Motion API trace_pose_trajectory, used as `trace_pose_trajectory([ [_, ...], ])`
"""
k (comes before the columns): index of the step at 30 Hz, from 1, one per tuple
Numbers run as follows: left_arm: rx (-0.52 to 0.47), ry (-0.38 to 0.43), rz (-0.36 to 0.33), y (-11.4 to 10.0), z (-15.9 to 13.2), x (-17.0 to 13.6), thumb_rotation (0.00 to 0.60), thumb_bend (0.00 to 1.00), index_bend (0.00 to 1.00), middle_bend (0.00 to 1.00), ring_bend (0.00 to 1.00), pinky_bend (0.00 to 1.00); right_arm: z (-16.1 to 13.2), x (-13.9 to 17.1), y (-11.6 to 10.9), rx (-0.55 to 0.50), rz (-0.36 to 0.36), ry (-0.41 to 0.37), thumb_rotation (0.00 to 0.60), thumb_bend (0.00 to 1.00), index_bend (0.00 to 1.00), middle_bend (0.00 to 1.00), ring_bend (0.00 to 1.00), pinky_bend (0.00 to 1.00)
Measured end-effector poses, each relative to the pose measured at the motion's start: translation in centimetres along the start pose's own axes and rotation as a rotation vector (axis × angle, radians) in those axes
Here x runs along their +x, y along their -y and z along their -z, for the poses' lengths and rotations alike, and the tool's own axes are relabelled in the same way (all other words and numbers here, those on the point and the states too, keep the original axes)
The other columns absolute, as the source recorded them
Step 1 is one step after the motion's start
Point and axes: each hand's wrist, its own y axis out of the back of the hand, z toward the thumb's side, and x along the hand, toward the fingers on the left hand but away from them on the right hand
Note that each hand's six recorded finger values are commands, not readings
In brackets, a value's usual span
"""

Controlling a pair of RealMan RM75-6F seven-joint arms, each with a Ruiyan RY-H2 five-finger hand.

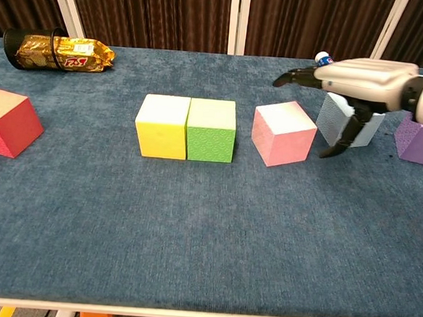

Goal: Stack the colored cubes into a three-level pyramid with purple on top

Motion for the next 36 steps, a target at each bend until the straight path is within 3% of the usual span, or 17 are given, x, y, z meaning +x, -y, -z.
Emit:
trace_pose_trajectory([
  [6, -0.009, 0.006, -0.007, -0.4, 0.1, -0.3, 0.600, 0.18, 0.08, 0.06, 0.00, 0.06, -1.3, -1.8, 0.9, -0.007, -0.025, -0.026, 0.600, 0.02, 0.00, 0.18, 0.00, 0.00],
  [11, -0.019, -0.002, 0.001, -0.3, 0.3, -0.4, 0.600, 0.18, 0.08, 0.06, 0.00, 0.06, -1.9, -2.5, 1.3, 0.013, -0.024, -0.028, 0.600, 0.07, 0.00, 0.39, 0.00, 0.00],
  [18, -0.042, -0.006, 0.014, 0.0, 0.6, -0.3, 0.600, 0.18, 0.08, 0.06, 0.00, 0.06, -1.7, -2.8, 0.0, 0.019, 0.072, 0.023, 0.600, 0.10, 0.00, 0.61, 0.07, 0.00],
  [36, -0.074, -0.013, 0.026, -0.1, 1.3, -0.8, 0.600, 0.18, 0.08, 0.06, 0.00, 0.06, -4.2, -4.1, 0.2, -0.044, 0.047, 0.084, 0.600, 0.10, 0.00, 0.63, 0.08, 0.00],
])
